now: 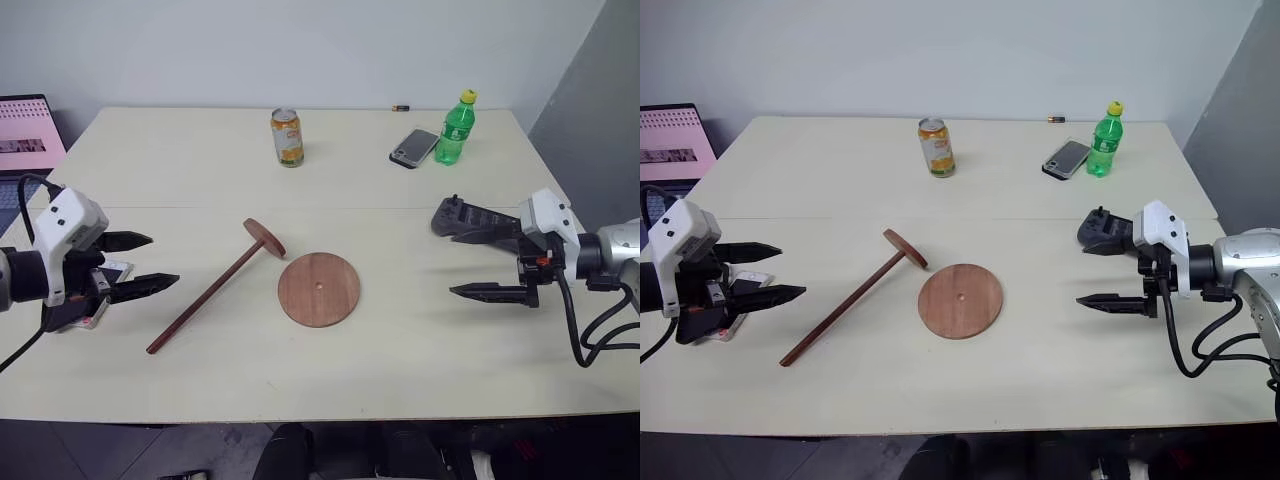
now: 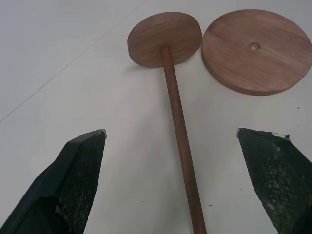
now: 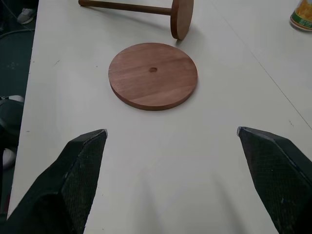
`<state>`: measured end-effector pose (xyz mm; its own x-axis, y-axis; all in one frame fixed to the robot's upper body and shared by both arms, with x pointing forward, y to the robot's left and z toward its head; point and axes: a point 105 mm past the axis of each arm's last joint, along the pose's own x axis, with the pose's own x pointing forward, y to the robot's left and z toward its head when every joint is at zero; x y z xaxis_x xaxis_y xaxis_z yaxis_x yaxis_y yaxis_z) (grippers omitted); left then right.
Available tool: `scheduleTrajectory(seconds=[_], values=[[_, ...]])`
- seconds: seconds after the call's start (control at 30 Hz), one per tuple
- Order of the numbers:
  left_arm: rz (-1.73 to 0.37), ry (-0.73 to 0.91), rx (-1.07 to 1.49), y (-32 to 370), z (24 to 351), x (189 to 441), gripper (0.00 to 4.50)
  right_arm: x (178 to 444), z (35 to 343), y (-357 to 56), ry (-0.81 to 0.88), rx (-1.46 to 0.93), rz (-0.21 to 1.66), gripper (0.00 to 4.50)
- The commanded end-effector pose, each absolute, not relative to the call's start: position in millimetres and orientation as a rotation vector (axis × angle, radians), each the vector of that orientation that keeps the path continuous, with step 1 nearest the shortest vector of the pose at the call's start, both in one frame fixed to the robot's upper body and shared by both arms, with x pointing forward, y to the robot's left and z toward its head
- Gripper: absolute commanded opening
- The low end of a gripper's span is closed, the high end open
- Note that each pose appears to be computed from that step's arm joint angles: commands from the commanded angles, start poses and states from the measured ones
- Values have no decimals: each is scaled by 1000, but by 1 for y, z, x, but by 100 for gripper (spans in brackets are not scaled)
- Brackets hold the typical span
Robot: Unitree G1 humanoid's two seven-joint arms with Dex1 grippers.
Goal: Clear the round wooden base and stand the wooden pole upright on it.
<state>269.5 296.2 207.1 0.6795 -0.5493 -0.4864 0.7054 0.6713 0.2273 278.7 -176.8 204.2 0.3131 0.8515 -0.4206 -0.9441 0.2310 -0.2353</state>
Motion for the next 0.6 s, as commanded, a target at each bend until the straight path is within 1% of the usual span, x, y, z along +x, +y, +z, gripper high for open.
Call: scheduleTrajectory(seconds=[0.03,0.37,0.6], values=[[-736,373,448,293,218,269,448,275,215,-178,186,-519,1242,450],[-721,381,443,293,220,270,448,274,215,-175,187,-514,1256,450],[-689,371,443,295,223,278,448,273,215,-170,184,-500,1271,450]])
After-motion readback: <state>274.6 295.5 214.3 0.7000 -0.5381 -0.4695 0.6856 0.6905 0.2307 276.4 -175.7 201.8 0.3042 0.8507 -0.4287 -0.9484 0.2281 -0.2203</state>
